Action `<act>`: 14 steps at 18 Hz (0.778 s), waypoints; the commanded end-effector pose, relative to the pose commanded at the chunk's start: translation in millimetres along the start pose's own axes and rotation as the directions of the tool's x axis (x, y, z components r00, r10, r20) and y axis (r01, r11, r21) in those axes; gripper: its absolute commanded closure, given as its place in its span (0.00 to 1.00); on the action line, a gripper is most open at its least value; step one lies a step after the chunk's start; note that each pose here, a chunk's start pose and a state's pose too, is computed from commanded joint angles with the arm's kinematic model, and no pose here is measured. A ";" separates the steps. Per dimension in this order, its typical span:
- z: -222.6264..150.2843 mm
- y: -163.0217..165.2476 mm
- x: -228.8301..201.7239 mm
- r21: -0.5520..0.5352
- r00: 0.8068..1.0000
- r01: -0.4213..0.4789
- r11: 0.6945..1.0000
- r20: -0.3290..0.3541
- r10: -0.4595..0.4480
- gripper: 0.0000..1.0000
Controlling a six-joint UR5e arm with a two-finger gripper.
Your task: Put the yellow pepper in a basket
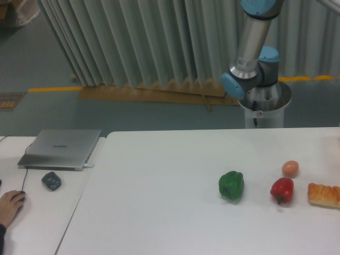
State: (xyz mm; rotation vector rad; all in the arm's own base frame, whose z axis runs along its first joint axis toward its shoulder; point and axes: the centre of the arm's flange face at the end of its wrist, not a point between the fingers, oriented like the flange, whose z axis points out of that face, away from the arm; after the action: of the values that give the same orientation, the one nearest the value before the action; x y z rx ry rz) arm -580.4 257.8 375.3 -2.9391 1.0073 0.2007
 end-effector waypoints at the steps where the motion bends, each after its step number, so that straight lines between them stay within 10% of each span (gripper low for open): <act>1: -3.8 1.8 0.0 -0.001 0.999 -0.042 0.999 0.005 0.042 0.00; 14: 7.2 -37.1 -14.6 -0.027 0.982 -0.159 0.987 -0.106 0.155 0.00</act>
State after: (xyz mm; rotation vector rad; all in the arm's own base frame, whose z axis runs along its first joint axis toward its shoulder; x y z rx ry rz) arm -569.9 296.6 369.5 -2.9288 1.2642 0.0712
